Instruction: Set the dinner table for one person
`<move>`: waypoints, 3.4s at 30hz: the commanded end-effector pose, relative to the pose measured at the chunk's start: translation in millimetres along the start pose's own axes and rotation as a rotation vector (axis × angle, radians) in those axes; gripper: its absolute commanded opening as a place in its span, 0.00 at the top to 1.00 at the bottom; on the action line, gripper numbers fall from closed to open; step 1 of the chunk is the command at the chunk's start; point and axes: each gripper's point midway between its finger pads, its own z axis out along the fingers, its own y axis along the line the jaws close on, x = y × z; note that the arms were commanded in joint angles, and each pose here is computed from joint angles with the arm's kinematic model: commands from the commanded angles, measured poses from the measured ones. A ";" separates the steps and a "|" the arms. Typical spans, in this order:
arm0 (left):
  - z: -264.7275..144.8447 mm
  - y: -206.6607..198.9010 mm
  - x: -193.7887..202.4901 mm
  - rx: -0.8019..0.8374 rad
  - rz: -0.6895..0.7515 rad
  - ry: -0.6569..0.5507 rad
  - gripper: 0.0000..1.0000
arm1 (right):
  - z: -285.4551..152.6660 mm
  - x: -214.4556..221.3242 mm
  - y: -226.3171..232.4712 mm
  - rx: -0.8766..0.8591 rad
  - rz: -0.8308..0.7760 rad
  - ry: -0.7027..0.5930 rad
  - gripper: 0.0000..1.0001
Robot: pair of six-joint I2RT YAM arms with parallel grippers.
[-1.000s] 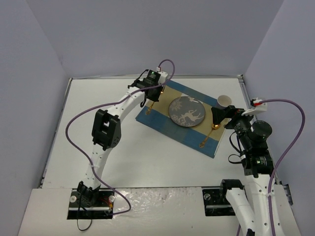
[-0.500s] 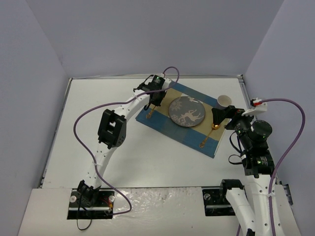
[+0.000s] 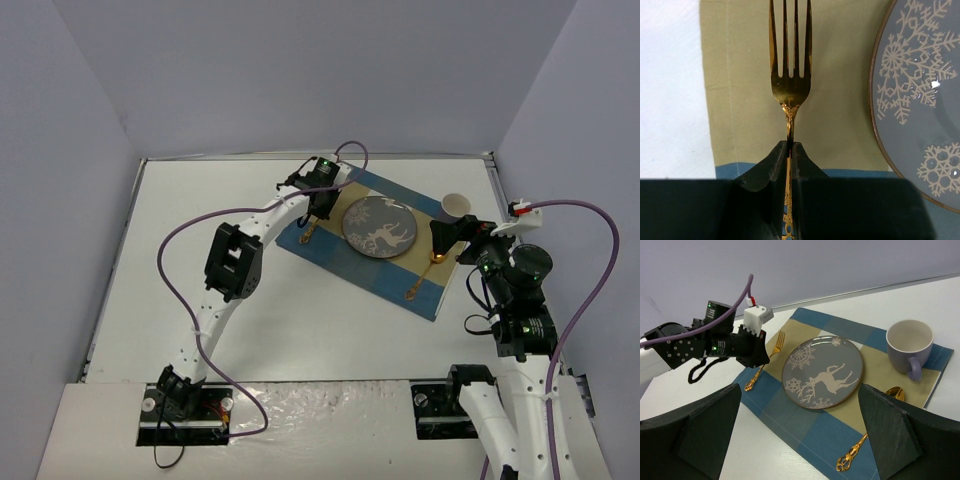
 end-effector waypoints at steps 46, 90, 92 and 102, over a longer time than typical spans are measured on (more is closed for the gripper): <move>-252.0 55.5 -83.5 -0.178 -0.316 -0.472 0.03 | -67.8 -70.7 -4.0 0.156 -0.249 -0.204 0.00; -415.1 162.3 195.9 -0.724 -0.573 -0.657 0.03 | -145.8 -43.4 -62.5 0.438 -0.241 -0.396 0.00; -415.5 162.9 196.4 -0.729 -0.572 -0.657 0.03 | -145.6 -43.1 -62.5 0.438 -0.241 -0.395 0.00; -412.4 162.5 195.0 -0.721 -0.566 -0.652 0.03 | -144.2 -42.7 -60.2 0.423 -0.247 -0.391 0.00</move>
